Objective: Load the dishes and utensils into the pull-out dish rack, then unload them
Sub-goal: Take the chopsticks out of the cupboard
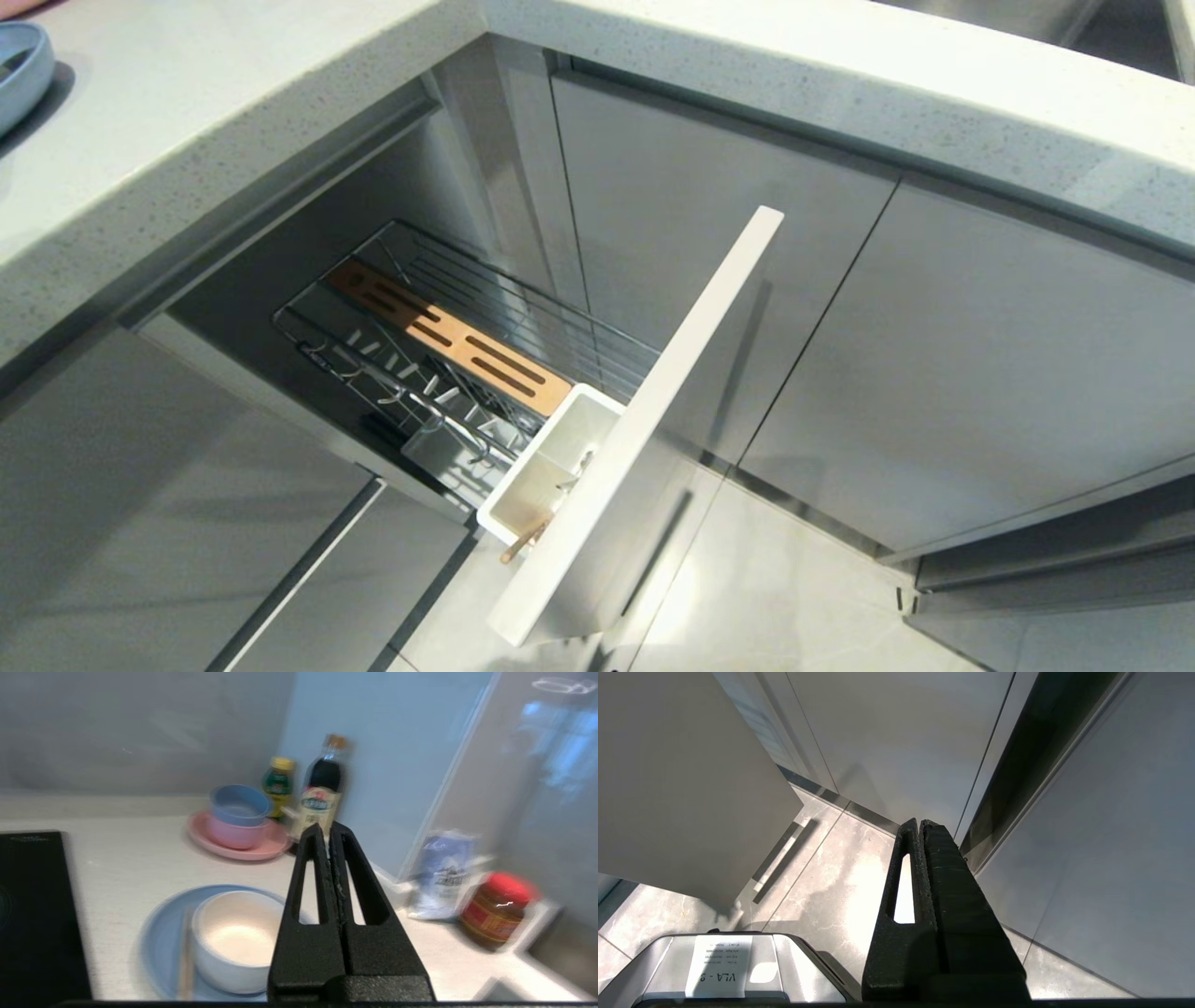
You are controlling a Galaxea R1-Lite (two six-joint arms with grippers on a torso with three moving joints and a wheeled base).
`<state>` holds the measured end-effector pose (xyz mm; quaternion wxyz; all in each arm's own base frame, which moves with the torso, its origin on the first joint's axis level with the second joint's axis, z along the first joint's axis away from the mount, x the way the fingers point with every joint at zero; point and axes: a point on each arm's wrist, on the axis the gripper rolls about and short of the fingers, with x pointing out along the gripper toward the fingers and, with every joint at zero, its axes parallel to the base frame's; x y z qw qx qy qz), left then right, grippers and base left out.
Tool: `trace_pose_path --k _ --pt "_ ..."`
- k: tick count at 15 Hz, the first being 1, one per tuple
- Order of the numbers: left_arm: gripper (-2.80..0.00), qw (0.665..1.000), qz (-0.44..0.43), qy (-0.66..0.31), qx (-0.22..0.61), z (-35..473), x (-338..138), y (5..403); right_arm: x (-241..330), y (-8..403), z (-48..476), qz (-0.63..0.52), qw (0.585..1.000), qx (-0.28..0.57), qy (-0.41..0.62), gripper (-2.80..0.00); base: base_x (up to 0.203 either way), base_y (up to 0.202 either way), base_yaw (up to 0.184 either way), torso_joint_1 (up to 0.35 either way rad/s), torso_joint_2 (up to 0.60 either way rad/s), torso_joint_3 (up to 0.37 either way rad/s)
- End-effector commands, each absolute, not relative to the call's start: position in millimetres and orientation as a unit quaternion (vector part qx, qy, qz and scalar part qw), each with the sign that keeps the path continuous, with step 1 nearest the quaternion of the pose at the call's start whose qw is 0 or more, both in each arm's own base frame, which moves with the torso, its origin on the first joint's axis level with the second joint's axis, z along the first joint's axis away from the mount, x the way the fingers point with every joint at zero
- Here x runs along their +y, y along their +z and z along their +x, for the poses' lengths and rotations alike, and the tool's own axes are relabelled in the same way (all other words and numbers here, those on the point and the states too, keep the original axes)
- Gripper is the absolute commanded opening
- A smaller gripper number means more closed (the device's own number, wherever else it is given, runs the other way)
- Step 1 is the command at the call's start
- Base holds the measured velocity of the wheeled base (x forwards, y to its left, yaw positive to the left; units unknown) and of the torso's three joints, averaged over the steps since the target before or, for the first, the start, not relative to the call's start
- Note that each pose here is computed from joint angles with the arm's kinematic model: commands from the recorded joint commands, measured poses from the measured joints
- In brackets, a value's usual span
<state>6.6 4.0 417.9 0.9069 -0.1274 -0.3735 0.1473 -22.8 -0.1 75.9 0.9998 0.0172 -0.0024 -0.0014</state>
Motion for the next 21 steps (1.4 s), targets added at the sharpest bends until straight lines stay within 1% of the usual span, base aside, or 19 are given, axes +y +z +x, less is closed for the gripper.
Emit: trace_pose_path --k 1,3,4,7,10,14,17,21 --pt "-2.80 0.911 -0.171 0.118 -0.357 4.4 2.7 441.1 -0.2 75.4 -23.0 0.017 1.000 -0.004 -0.001 -2.80 0.000 0.000 0.000 0.000 0.00 0.000" --pt "-2.80 0.917 -0.241 0.095 -0.304 21.2 8.4 448.4 -0.2 75.5 -22.9 0.017 1.000 -0.003 -0.001 -2.80 0.000 0.000 0.000 0.000 0.00 0.000" --pt "-2.80 0.921 -0.261 0.077 -0.279 28.4 9.5 446.4 -0.2 75.4 -23.0 0.018 1.000 -0.004 -0.001 -2.80 0.000 0.000 0.000 0.000 0.00 0.000" --pt "-2.80 0.934 -0.296 0.012 -0.202 52.3 7.5 437.1 -0.1 75.4 -22.9 0.017 1.000 -0.003 -0.002 -2.80 0.000 0.000 0.000 0.000 0.00 0.000" --pt "-2.80 0.940 -0.315 -0.048 -0.126 80.8 -2.5 427.0 -0.2 75.4 -23.0 0.017 1.000 -0.004 -0.001 -2.80 0.000 0.000 0.000 0.000 0.00 0.000" --pt "-2.80 0.941 -0.318 -0.110 -0.036 103.8 -35.3 405.7 -0.1 75.4 -23.0 0.017 1.000 -0.004 -0.001 -2.80 0.000 0.000 0.000 0.000 0.00 0.000" --pt "-2.80 0.949 -0.287 -0.125 0.041 125.2 -71.2 378.3 -0.1 75.5 -23.0 0.017 1.000 -0.004 -0.001 -2.80 0.000 0.000 0.000 0.000 0.00 0.000" --pt "-2.80 0.954 -0.244 -0.140 0.107 139.0 -98.2 350.0 -0.2 75.4 -23.0 0.017 1.000 -0.004 -0.001 -2.80 0.000 0.000 0.000 0.000 0.00 0.000"
